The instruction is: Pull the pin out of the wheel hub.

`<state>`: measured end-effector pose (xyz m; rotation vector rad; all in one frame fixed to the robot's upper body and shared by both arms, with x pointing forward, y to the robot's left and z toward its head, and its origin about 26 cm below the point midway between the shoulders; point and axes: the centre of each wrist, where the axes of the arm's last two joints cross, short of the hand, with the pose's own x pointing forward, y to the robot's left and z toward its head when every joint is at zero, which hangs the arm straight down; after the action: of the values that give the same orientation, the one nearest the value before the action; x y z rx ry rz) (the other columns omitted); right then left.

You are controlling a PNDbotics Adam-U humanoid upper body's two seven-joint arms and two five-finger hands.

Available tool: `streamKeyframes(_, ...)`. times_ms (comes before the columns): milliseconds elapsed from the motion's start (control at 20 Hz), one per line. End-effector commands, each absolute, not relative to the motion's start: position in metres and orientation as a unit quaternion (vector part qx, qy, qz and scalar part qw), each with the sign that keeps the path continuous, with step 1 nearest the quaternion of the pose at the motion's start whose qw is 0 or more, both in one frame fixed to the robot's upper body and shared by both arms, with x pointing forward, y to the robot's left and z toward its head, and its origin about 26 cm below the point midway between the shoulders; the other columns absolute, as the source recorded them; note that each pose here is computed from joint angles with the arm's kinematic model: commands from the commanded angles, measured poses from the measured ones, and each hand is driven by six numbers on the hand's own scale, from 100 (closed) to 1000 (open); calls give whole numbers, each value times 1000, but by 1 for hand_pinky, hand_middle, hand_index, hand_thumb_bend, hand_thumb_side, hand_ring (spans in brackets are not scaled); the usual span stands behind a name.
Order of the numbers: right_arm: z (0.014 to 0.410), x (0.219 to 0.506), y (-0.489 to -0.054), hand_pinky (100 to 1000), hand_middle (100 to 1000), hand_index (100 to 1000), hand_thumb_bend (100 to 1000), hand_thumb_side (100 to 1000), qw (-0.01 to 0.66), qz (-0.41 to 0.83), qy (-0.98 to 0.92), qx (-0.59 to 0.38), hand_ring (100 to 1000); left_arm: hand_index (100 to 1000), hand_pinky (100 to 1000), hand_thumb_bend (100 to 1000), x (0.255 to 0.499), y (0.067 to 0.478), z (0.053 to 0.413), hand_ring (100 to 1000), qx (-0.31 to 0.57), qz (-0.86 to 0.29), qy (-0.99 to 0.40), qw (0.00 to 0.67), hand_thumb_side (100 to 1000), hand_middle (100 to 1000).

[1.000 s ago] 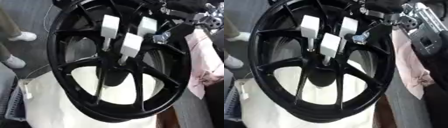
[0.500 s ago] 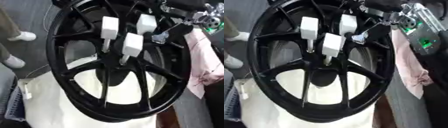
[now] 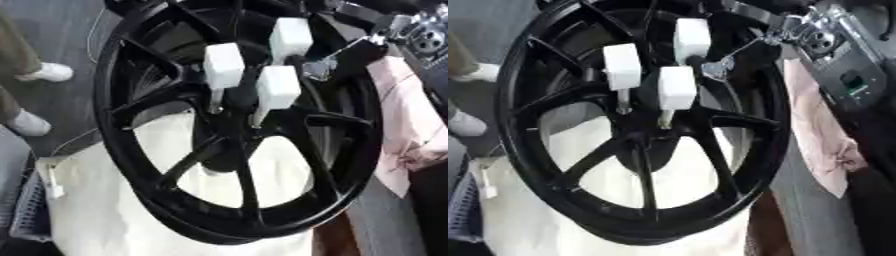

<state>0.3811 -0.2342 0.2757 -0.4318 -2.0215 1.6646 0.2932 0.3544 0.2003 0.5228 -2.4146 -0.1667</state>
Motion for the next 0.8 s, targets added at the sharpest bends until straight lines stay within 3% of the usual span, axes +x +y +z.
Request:
streamKeyframes(50,298,373,-242,643,196,402,100,442,231,599,-749,-166,473,761,514,100,292,357,210,734,207,-74,-923,315,716,662)
streamKeyframes(100,300,371,-244,642,192,398,100,279,232,594,-752,-165,470,761,514,100,292,357,210,734,207,-73,-923,315,696,662)
streamKeyframes(150,302,370,-245,642,185,392,100,274,234,589,-756,-163,466,761,515,100,292,357,210,734,207,-72,-923,315,696,662)
streamKeyframes(450,321,357,-258,639,160,373,100,281,256,538,-792,-134,447,761,515,100,292,356,209,734,206,-67,-924,316,693,663)
streamKeyframes(800,341,347,-313,636,140,359,100,402,346,412,-837,-102,422,761,517,100,291,357,210,734,207,-59,-924,315,686,663)
